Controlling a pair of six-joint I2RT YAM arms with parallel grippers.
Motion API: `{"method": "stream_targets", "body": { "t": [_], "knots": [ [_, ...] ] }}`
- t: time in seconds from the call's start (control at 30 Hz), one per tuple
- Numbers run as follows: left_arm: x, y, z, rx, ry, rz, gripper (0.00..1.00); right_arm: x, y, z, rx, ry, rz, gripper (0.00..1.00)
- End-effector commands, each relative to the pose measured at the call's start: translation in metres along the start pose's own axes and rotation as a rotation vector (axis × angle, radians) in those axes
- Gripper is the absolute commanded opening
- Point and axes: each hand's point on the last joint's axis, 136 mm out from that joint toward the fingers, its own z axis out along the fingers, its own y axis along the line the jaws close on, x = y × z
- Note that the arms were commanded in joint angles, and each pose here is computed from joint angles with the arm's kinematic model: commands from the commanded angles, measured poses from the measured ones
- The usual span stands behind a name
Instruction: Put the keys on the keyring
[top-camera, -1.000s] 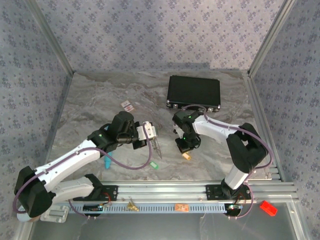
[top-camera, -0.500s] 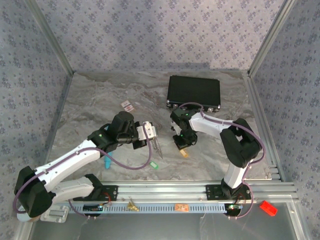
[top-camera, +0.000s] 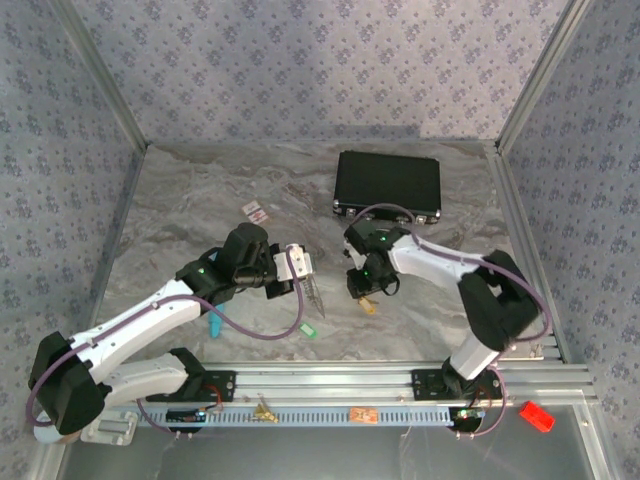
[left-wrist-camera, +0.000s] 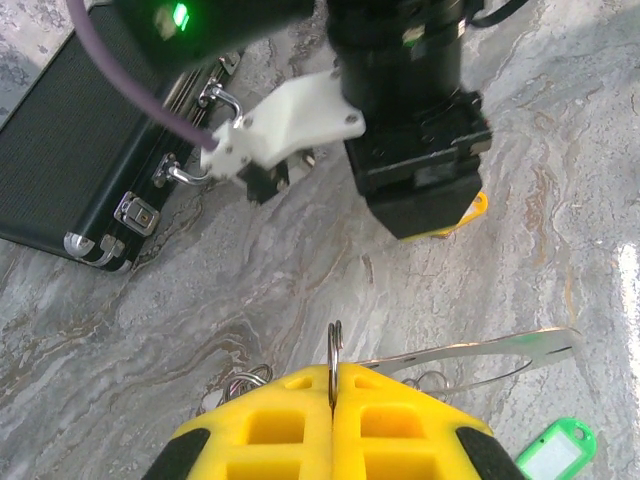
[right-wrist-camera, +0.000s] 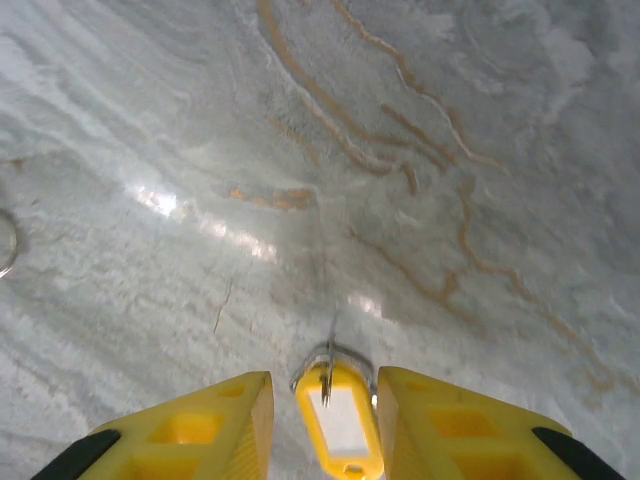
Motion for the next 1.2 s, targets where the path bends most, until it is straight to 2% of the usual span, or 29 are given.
{"method": "stream_targets", "body": {
  "t": [0.0, 0.17, 0.43, 0.7, 1.17],
  "knots": [
    [-0.012, 0.001, -0.003, -0.007, -0.053, 0.029, 0.0, -0.008, -0.004, -0.009, 0.041, -0.144, 0.022, 0.33],
    [-0.012, 0.001, -0.002, -0.012, -0.061, 0.031, 0.0, 0.001, -0.003, -0.006, 0.046, -0.203, 0.023, 0.31],
    [-0.014, 0.003, -0.002, -0.019, -0.067, 0.021, 0.0, 0.008, -0.001, 0.007, 0.051, -0.204, 0.019, 0.31],
    [-0.015, 0.004, -0.002, -0.021, -0.067, 0.02, 0.0, 0.009, -0.001, 0.015, 0.056, -0.195, 0.023, 0.24],
    [-0.014, 0.004, -0.001, -0.018, -0.064, 0.027, 0.0, 0.013, -0.003, 0.022, 0.078, -0.172, 0.022, 0.19]
  ]
}}
